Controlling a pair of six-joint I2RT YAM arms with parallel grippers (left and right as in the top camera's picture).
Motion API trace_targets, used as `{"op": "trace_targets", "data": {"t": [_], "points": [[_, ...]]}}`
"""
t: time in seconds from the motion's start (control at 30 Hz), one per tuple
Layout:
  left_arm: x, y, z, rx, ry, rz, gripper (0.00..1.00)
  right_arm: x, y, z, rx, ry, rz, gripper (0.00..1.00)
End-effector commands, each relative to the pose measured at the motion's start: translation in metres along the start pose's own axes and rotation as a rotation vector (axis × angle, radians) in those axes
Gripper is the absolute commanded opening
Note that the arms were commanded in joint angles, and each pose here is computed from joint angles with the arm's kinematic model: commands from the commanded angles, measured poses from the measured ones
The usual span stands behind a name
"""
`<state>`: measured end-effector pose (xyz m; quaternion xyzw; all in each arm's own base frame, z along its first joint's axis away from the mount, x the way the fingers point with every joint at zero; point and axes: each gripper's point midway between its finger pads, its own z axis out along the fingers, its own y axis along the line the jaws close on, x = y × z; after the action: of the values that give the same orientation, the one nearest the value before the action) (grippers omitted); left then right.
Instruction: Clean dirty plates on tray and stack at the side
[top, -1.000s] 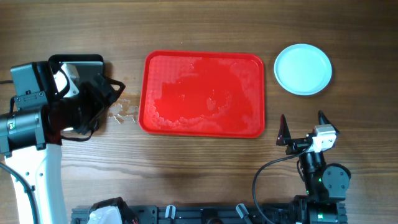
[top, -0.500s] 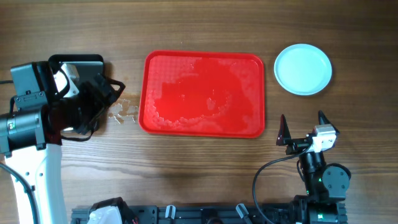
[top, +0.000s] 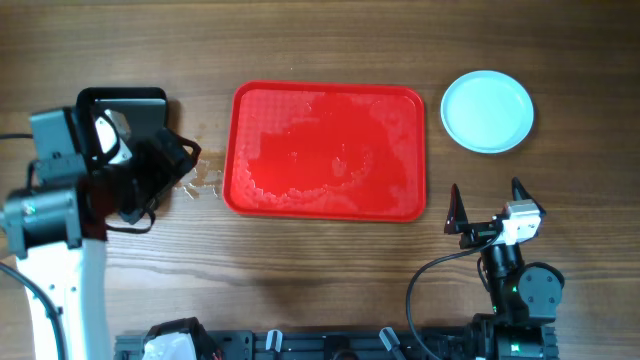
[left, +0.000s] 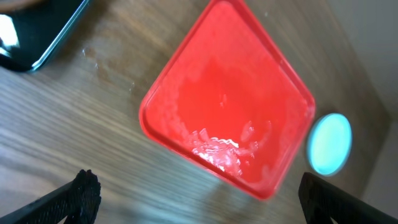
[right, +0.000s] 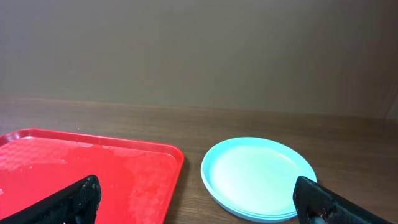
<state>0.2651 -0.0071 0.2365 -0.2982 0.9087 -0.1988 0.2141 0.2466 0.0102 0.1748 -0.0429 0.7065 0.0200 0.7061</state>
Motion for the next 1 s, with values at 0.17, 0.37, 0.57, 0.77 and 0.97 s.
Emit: {"op": "trace_targets", "data": {"t": [0.17,0.37,0.57,0.77,0.97], "points": [[0.010,-0.006,0.044,0.134,-0.254,0.319,1.00,-0.003,-0.002,-0.001,0.010,-0.013,-0.021,1.00],[0.037,0.000,0.067,0.310,-0.458,0.427,1.00,-0.003,-0.002,-0.001,0.010,-0.013,-0.022,1.00],[0.052,0.015,0.070,0.390,-0.596,0.458,1.00,-0.003,-0.002,-0.001,0.010,-0.013,-0.022,1.00],[0.048,0.015,0.053,0.424,-0.711,0.466,1.00,-0.003,-0.002,-0.001,0.010,-0.013,-0.022,1.00],[0.040,0.017,0.028,0.438,-0.867,0.451,1.00,-0.003,-0.002,-0.001,0.010,-0.013,-0.022,1.00]]}}
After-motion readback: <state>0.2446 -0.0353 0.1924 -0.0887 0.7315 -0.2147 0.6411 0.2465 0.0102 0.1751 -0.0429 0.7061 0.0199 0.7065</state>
